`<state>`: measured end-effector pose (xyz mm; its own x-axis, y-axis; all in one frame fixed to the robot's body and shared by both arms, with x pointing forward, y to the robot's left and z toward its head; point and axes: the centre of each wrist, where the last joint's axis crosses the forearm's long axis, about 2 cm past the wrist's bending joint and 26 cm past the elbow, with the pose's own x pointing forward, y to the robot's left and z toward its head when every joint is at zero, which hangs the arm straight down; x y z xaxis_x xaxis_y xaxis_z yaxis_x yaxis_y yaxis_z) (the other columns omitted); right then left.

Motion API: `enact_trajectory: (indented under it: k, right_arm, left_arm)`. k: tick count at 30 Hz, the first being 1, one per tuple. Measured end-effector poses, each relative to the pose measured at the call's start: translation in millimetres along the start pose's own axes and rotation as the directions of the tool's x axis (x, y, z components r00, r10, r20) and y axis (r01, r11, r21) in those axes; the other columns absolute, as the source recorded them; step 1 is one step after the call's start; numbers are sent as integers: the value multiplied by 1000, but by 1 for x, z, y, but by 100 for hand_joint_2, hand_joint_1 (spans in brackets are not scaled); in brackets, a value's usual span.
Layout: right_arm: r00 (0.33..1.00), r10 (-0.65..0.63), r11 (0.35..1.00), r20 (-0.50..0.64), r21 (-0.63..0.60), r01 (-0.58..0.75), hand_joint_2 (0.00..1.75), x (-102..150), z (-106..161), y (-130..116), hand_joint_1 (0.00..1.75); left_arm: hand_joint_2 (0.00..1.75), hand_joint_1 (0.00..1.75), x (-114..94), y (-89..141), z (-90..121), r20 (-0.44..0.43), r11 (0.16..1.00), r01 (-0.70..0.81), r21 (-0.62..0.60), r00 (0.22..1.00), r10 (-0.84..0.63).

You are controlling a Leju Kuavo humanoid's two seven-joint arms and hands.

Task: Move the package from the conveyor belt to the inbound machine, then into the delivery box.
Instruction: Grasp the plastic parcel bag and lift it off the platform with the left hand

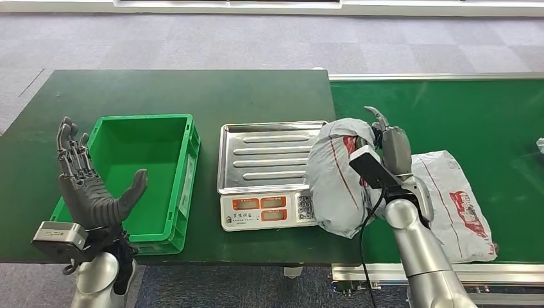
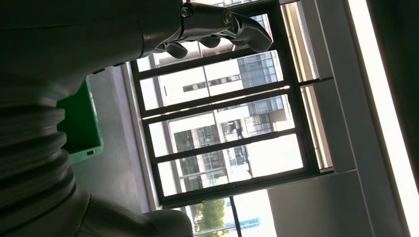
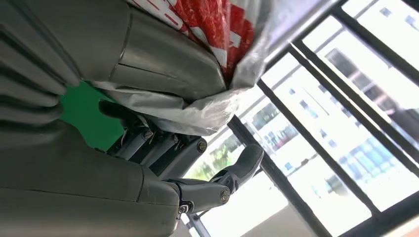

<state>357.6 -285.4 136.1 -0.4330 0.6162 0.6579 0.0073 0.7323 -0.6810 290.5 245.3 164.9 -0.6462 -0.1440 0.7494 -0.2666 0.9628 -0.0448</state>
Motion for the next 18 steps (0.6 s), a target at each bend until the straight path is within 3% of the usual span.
enact_trajectory:
  k: [6, 11, 18]
  right_arm:
    - [1000, -2, 999, 23, -41, 3, 175, 7, -12, -10, 175]
    - [996, -70, 995, 53, -66, 74, 175, 31, -84, -46, 175]
    - [986, -157, 982, -56, 102, 162, 175, 45, -135, -29, 175]
  left_arm:
    - [175, 0, 0, -1, -1, 3, 1000, -1, 2, 1000, 1]
    - [175, 0, 2, -8, -9, 22, 1000, -15, 6, 1000, 15]
    - [175, 0, 2, -21, -20, 30, 999, -49, -23, 998, 50]
